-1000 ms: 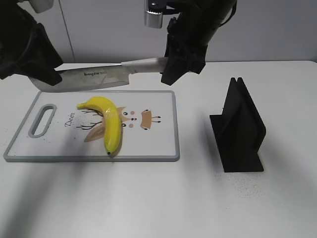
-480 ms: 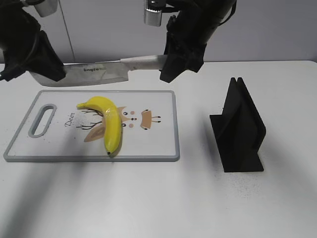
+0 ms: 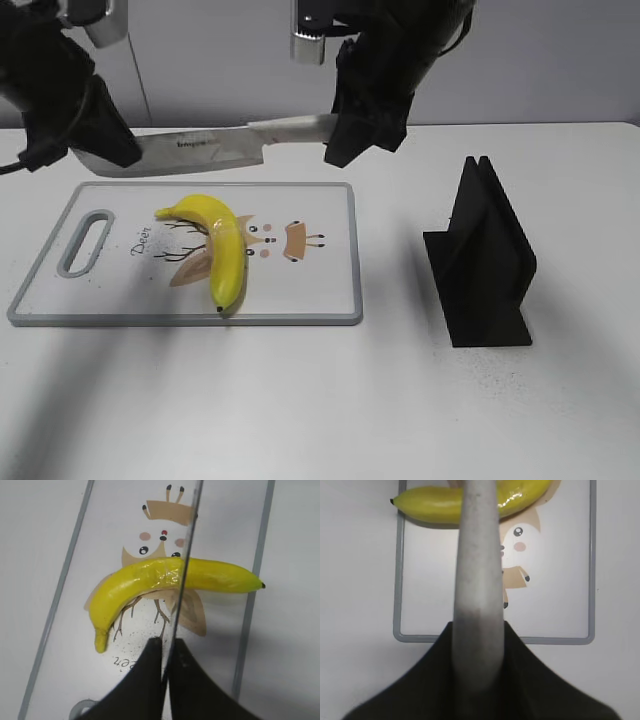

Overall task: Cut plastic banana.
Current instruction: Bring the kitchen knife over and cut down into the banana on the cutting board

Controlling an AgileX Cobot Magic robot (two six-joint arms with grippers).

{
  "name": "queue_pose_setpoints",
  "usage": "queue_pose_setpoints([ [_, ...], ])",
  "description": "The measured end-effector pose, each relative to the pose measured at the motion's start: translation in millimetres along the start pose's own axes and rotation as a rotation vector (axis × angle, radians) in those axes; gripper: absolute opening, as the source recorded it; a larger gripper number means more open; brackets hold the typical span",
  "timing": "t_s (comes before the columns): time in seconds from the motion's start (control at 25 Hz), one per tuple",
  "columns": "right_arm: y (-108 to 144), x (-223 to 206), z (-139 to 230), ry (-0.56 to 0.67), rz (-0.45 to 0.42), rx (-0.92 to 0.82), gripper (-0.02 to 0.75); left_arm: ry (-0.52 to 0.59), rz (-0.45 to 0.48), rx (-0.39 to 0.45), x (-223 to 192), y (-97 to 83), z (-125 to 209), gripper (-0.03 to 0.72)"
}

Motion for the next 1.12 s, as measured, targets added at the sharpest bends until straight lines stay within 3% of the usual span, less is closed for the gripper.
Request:
queue_pose_setpoints([
  [0.36,-19.8,-64.5,33.0,0.080,-0.007,-0.037,0.162,0.093,0.000,-0.006,-67.1,14.1,24.7,0.007],
  [0.52,-20.7,-101.2,56.4,0.133,-0.062,-0.065,0.162,0.110,0.069,0.037,-107.0,12.3,43.4,0.007],
  [1.12,-21.9,-110.8,63.0,0.146,-0.079,-0.070,0.163,0.101,0.107,0.053,-119.2,11.0,47.0,0.007],
])
Point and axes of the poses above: a point on each arm's last joint axis where the gripper is mounted, x pointing back along that axis away from the gripper, y along the wrist's bending axis when the last joint is at zero, z = x × y, the point moved 4 cm from there along -x, pointing out along that axis toward the gripper, and after that the axes turned 2 degrees about -x, right-handed, at the moved point
